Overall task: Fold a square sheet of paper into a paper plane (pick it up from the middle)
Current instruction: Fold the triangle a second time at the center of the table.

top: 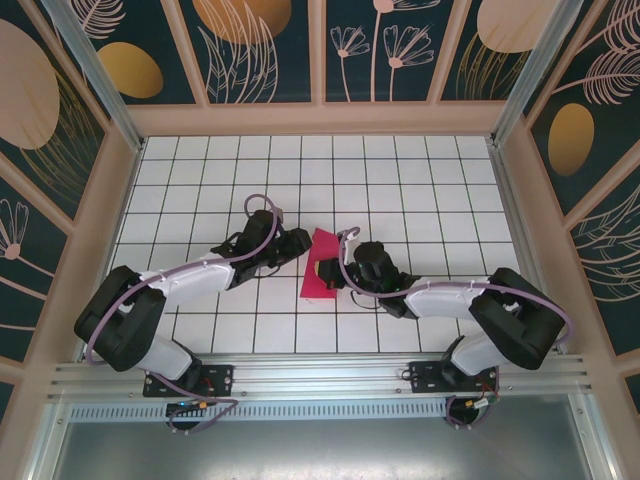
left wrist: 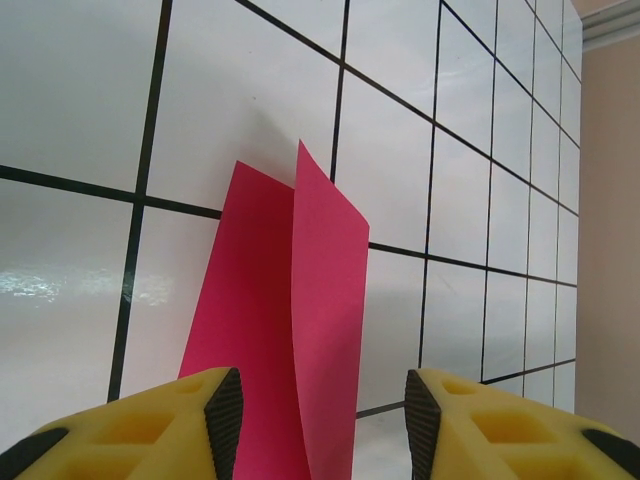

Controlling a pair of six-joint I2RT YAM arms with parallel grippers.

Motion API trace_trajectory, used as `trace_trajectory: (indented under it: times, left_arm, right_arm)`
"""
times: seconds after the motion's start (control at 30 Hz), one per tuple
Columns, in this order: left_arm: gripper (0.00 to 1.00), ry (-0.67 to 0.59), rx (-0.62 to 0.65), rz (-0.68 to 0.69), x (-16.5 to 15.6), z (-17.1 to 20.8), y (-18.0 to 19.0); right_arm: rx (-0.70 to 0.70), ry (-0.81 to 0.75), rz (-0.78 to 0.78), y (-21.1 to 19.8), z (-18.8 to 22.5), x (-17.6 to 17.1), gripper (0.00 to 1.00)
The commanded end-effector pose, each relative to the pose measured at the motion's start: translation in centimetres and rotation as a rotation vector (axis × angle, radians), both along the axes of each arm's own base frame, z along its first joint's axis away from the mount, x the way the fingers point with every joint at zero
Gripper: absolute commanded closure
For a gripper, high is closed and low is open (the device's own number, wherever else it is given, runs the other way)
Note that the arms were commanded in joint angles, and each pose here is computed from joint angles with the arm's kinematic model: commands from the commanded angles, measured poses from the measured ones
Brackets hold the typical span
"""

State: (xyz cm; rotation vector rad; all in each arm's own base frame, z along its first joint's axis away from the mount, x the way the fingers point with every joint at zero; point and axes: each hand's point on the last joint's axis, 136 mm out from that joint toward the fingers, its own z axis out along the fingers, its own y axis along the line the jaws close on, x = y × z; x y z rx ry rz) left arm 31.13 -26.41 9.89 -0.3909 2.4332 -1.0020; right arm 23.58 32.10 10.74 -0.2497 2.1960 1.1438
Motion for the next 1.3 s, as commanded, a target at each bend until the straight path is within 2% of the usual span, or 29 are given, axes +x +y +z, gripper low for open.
trace_trajectory:
  times: [0.0,0.2,0.43,0.67,0.87,0.93,1.0,1.1,1.27]
  left_arm:
    - [0.5,0.015,0.007,-0.014,-0.3,-0.6,0.2]
    - [0.49,0.082,-0.086,-0.083,-1.1,-1.8,-1.8]
    - [0.5,0.148,-0.146,-0.11,-1.6,-3.0,-3.0]
    - [0.62,0.163,-0.181,-0.12,-1.4,-3.2,-3.8]
    - [0.79,0.166,-0.182,-0.13,-1.3,-3.2,-4.0]
    - [0.82,0.166,-0.182,-0.135,-1.3,-3.2,-4.1]
    - [0.86,0.165,-0.183,-0.141,-1.2,-3.1,-4.2]
    - [0.91,0.168,-0.177,-0.144,-1.2,-3.0,-4.3]
    - [0.92,0.168,-0.174,-0.146,-1.1,-2.8,-4.4]
  right_arm:
    - [0.042,0.009,-0.011,0.2,0.6,0.2,1.0]
    - [0.033,-0.021,0.016,0.1,0.6,-0.2,1.0]
    - [-0.039,-0.134,0.049,0.1,0.9,-0.4,1.0]
    - [-0.119,-0.202,0.065,-0.2,0.8,-0.7,1.0]
    - [-0.244,-0.209,0.083,-0.7,0.2,-0.7,0.9]
    - [-0.289,-0.207,0.096,-0.8,-0.1,-0.8,0.84]
    - [-0.331,-0.215,0.113,-0.8,-0.1,-1.2,0.74]
    - [-0.387,-0.243,0.114,-0.8,0.3,-1.3,0.69]
    - [-0.472,-0.319,0.098,-1.9,1.5,-1.5,0.6]
